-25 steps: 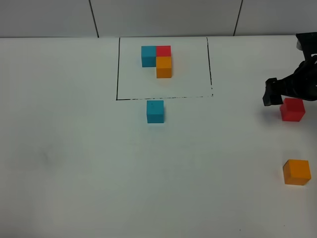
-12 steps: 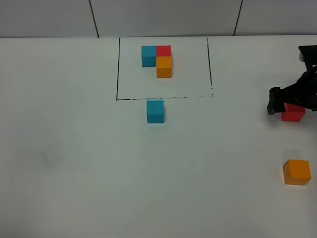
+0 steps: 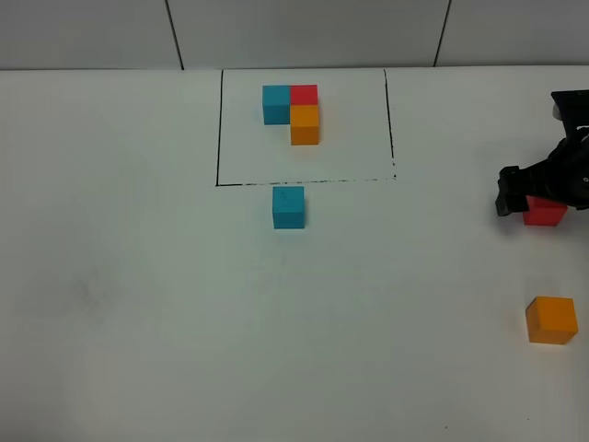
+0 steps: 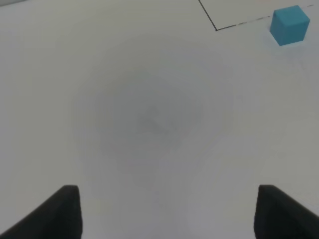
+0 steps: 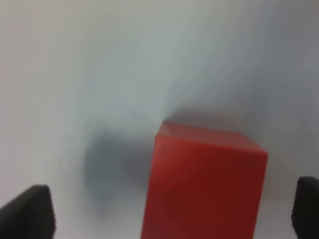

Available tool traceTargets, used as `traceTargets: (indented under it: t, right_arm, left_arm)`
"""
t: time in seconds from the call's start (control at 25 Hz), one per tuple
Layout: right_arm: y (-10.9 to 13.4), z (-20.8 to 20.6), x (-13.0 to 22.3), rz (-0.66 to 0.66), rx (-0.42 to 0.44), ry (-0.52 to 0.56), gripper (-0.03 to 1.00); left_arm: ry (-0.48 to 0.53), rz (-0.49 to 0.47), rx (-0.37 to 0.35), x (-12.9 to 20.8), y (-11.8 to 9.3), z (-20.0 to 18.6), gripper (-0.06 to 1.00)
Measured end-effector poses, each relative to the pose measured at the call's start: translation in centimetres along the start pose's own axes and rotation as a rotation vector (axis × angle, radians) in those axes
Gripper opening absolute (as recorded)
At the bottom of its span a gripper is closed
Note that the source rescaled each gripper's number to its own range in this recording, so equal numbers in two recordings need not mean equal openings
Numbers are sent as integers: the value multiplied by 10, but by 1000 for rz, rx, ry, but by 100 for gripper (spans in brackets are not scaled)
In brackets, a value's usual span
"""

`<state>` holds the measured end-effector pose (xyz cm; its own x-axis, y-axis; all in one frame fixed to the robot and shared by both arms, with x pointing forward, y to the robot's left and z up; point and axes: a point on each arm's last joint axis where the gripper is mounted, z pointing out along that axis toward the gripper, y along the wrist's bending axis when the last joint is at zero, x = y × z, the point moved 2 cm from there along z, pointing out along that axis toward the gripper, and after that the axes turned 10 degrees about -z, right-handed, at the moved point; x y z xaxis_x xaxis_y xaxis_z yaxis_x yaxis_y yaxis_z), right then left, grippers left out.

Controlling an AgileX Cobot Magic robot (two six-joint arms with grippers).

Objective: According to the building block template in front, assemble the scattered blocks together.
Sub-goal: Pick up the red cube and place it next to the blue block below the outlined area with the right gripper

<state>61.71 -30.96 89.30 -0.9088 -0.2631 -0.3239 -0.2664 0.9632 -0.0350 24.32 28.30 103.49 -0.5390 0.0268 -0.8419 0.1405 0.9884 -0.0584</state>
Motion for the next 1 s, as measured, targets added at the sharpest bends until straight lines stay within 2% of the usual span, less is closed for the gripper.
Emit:
traceTargets:
  t: [0.16,0.76,0.8,1.0]
  right_arm:
    - [0,0,0,0,1,-2,81]
    - [0,0,1,-1,-4,9,5]
    - [0,0,1,-3,-4,11,1]
    - [0,0,1,-11,-1,15,1]
  left_arm:
    - [0,0,0,0,0,0,62]
    - [0,1,0,0,0,0,62]
    - [0,1,0,0,0,0,62]
    - [0,1,0,0,0,0,62]
